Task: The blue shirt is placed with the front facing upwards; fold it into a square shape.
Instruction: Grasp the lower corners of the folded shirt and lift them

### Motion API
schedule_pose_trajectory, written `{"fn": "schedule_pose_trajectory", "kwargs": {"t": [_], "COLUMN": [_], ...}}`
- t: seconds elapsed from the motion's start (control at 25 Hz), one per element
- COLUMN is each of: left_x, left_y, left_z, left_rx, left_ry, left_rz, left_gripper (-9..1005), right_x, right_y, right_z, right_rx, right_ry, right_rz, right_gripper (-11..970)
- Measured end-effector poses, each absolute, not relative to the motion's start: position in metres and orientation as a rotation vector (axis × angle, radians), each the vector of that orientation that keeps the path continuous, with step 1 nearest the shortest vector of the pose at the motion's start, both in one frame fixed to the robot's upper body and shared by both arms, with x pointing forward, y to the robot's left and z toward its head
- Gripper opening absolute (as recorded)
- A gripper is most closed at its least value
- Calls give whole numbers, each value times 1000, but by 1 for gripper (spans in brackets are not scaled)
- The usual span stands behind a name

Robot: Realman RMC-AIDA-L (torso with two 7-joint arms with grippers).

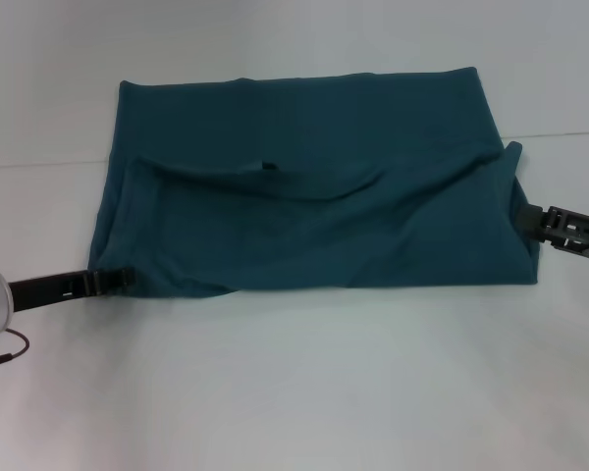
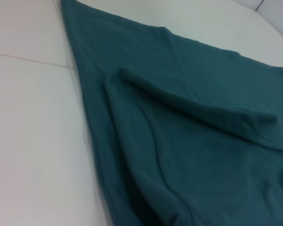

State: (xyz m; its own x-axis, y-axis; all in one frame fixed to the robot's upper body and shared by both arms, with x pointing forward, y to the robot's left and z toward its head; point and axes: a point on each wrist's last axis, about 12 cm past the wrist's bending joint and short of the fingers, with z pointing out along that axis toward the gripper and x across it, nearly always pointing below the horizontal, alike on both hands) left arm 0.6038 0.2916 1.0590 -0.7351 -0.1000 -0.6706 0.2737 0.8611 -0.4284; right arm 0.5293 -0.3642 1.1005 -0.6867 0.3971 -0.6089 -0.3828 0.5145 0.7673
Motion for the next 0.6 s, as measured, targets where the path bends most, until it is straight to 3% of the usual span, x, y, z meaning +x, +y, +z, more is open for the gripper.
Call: {"fn": "schedule_pose_trajectory", "kwargs": {"t": [0.08,0.52,0.6], "left_x": [605,606,606], "left_y": [292,291,290], "left_z": [1060,1066,1071], "left_rx": [128,123,116], "left_ry": [2303,2295,2297], "left_rz": [-665,-696,-735], "left_gripper": [552,92,80], "right_x": [529,528,531], "right_y": [-364,-371,-375], "right_z": [1101,1103,1107], "right_rx": [11,-13,-46], "right_ry": [1964,1989,2042], "right_rz": [1249,1235,1205], "right_gripper": [746,747,747]}}
